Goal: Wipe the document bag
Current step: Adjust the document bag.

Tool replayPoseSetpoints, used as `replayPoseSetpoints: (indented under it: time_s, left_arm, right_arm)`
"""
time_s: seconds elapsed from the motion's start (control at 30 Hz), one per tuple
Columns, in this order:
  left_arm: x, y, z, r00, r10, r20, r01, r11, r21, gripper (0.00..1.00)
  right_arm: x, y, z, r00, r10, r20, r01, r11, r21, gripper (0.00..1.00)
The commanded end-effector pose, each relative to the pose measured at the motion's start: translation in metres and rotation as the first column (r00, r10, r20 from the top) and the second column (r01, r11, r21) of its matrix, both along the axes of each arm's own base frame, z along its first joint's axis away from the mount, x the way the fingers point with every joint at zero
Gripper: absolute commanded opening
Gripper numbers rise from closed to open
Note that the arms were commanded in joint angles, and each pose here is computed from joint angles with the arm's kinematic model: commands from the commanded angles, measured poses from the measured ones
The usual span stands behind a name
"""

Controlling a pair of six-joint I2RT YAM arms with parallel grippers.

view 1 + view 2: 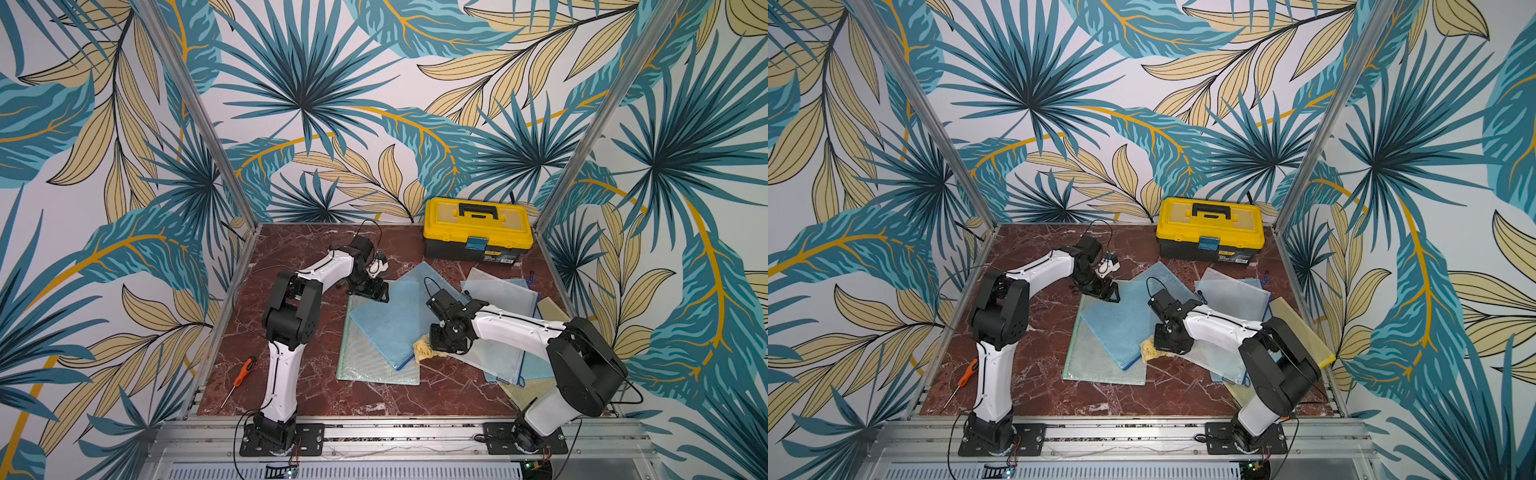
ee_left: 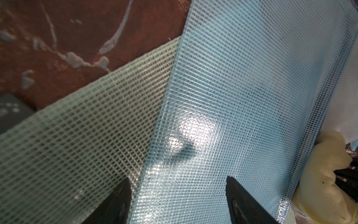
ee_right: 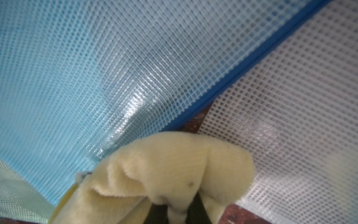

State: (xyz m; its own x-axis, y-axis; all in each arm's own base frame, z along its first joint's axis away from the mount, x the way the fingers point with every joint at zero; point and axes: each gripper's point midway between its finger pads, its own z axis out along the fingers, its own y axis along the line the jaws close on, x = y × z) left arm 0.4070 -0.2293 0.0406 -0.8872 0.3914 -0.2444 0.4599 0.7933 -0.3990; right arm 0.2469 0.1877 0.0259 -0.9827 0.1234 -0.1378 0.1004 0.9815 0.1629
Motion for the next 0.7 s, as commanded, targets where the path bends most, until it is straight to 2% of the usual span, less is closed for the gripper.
replayPoseSetpoints:
  time_s: [0.0,0.17,0.27,0.5,0.6,0.67]
  left_arm:
    - [-0.014,-0.005,-0.017,0.996,-0.017,-0.091,0.011,0.998,-0.066,0.68]
    - [-0.047,-0.028,0.005,0.978,-0.091,-0.185,0.037,0.96,-0.278,0.58]
    - [-0.059,-0.033,0.018,0.972,-0.114,-0.204,0.038,0.938,-0.344,0.54]
    - [-0.077,-0.037,0.041,0.966,-0.14,-0.218,0.036,0.906,-0.422,0.52]
    - [-0.08,-0.031,0.045,0.971,-0.118,-0.207,0.028,0.92,-0.391,0.5]
    - [-0.08,-0.026,0.048,0.977,-0.097,-0.189,0.023,0.933,-0.36,0.45]
  right_arm:
    - [-0.009,-0.005,-0.009,0.999,0.018,-0.041,-0.019,1.0,-0.019,0.0]
    - [-0.009,-0.006,-0.006,0.999,0.026,-0.036,-0.027,0.999,-0.031,0.0]
    - [-0.008,-0.005,-0.005,0.999,0.033,-0.035,-0.034,0.999,-0.029,0.0]
    - [-0.008,-0.002,-0.01,0.998,0.035,-0.046,-0.037,0.999,-0.024,0.0]
    - [-0.01,-0.005,-0.01,0.998,0.039,-0.048,-0.04,0.999,-0.032,0.0]
    - [-0.01,-0.008,-0.008,0.998,0.04,-0.046,-0.043,0.998,-0.048,0.0]
